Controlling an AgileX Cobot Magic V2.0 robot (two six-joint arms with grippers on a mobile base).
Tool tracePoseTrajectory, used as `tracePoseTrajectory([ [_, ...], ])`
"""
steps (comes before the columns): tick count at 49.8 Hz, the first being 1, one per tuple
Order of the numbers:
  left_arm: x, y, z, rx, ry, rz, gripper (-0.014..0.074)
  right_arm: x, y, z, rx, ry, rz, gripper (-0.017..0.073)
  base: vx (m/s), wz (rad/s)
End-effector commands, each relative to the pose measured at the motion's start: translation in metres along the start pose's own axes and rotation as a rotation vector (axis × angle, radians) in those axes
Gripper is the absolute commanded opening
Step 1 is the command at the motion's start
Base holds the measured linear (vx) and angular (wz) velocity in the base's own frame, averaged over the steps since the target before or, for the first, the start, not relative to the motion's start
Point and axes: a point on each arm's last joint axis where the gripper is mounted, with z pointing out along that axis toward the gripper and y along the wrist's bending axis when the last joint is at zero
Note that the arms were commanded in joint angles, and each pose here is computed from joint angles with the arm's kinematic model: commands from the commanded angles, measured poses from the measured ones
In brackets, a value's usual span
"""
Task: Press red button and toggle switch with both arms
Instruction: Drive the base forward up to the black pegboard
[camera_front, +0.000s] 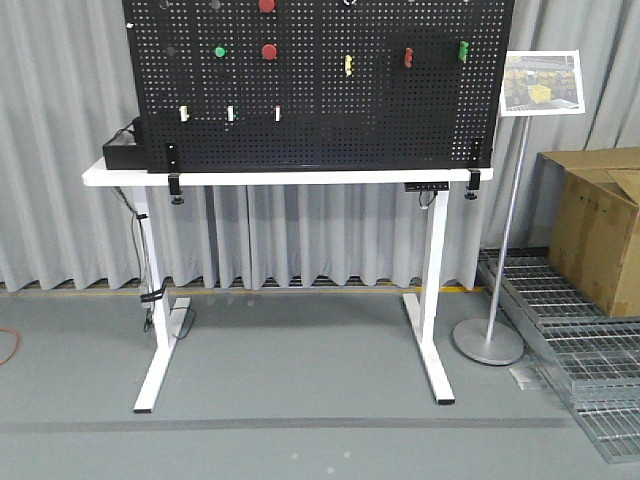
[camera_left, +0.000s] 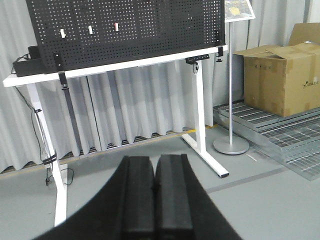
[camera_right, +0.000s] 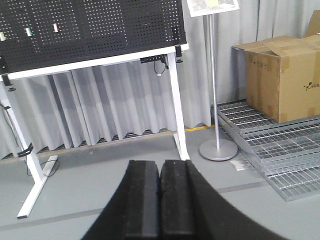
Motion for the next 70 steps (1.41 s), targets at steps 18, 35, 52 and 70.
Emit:
tracePoseTrajectory([
  [18, 0.0034, 0.0004, -0.0001, -0.013, -0.061, -0.016, 0.0002, -0.0046, 0.0008, -0.001, -0.011, -0.09, -0.009, -0.0003, 0.36, -0.08],
  [35, 0.0034, 0.0004, -0.0001, -0.013, -0.061, -0.016, 0.0002, -0.0046, 0.0008, -0.001, -0.011, -0.09, -0.009, -0.0003, 0.49, 0.05],
  [52, 0.0034, 0.0004, -0.0001, -0.013, -0.061, -0.016, 0.0002, -0.0046, 0.0008, -0.001, -0.011, -0.09, -0.009, -0.0003, 0.48, 0.1],
  [70, 0.0034, 0.0004, -0.0001, -0.013, -0.061, -0.016, 0.0002, -0.0046, 0.0008, -0.001, -0.011, -0.09, -0.009, -0.0003, 0.46, 0.04],
])
